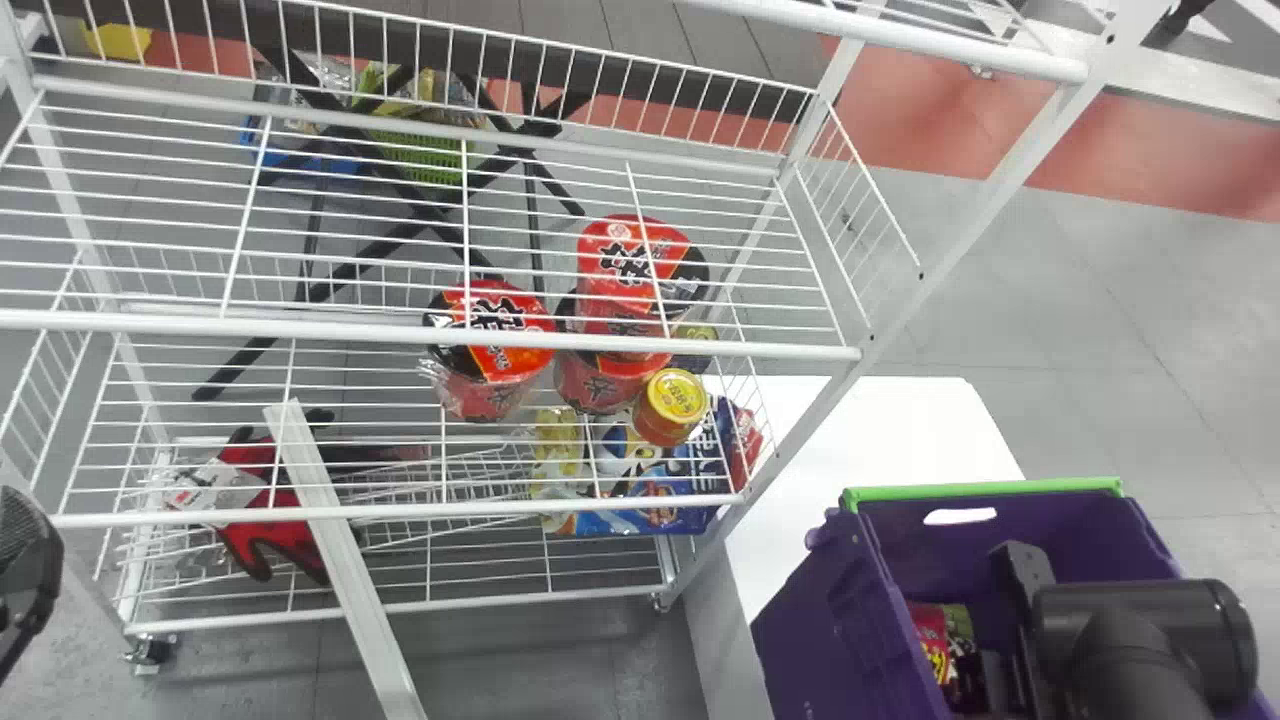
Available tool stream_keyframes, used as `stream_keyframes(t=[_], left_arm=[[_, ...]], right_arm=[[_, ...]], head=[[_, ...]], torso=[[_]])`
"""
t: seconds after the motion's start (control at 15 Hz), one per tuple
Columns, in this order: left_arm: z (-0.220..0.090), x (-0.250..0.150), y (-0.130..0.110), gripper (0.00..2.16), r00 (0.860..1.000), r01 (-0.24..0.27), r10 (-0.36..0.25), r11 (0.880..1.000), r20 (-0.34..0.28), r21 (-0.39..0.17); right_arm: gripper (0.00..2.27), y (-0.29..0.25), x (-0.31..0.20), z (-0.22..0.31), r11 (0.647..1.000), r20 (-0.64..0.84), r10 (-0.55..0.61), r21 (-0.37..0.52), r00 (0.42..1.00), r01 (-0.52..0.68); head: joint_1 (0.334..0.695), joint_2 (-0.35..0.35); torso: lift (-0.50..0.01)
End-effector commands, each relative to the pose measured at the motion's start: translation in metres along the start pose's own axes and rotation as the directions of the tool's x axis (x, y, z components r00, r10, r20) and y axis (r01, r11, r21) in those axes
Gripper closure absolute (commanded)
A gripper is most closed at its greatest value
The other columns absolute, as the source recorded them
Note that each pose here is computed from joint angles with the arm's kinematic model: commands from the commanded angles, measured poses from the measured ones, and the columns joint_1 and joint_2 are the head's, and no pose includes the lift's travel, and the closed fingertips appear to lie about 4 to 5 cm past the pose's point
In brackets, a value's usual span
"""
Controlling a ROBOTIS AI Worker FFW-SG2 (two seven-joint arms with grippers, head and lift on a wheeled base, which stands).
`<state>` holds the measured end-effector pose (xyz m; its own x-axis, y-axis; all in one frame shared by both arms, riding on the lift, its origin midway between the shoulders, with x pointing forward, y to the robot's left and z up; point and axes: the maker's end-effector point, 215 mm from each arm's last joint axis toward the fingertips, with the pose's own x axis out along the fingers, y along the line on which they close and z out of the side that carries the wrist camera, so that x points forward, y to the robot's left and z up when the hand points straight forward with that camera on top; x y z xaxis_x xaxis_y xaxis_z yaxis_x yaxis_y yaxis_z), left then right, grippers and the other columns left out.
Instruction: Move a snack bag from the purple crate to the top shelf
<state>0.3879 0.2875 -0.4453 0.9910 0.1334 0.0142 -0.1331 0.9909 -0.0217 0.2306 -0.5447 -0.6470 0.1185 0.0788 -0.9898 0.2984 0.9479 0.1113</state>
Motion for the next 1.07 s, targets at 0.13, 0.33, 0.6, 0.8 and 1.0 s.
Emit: stream_keyframes(t=[0.13,0.33,0.6,0.8,1.0], left_arm=[[-0.0007,0.0002,0.0004,0.08,1.0,0.0,0.0,1.0,-0.001,0.001],[0.0,0.0004,-0.0006,0.08,1.0,0.002,-0.002,1.0,0.0,0.0],[0.0007,0.0006,-0.001,0.08,1.0,0.003,-0.003,1.0,0.001,-0.001],[0.0018,0.0003,-0.0007,0.08,1.0,0.004,-0.004,1.0,0.005,0.0],[0.0014,-0.0008,-0.0006,0.08,1.0,0.004,-0.004,1.0,0.003,0.0]], right_arm=[[2.07,0.0003,0.0,0.0007,1.0,0.002,0.002,-0.002,1.0,-0.002],[2.07,0.0,0.0,0.0007,1.0,0.002,0.0,-0.002,1.0,0.0],[2.07,-0.0001,0.0004,-0.0005,1.0,0.002,0.001,0.001,1.0,-0.001],[2.07,-0.0007,0.0004,-0.0019,1.0,0.003,0.006,0.008,1.0,-0.006],[2.07,0.0018,0.0019,-0.0034,1.0,0.002,0.013,0.009,1.0,-0.013]], head=[[0.695,-0.35],[0.695,-0.35],[0.695,-0.35],[0.695,-0.35],[0.695,-0.35]], torso=[[-0.391],[-0.379],[-0.364],[-0.352],[-0.34]])
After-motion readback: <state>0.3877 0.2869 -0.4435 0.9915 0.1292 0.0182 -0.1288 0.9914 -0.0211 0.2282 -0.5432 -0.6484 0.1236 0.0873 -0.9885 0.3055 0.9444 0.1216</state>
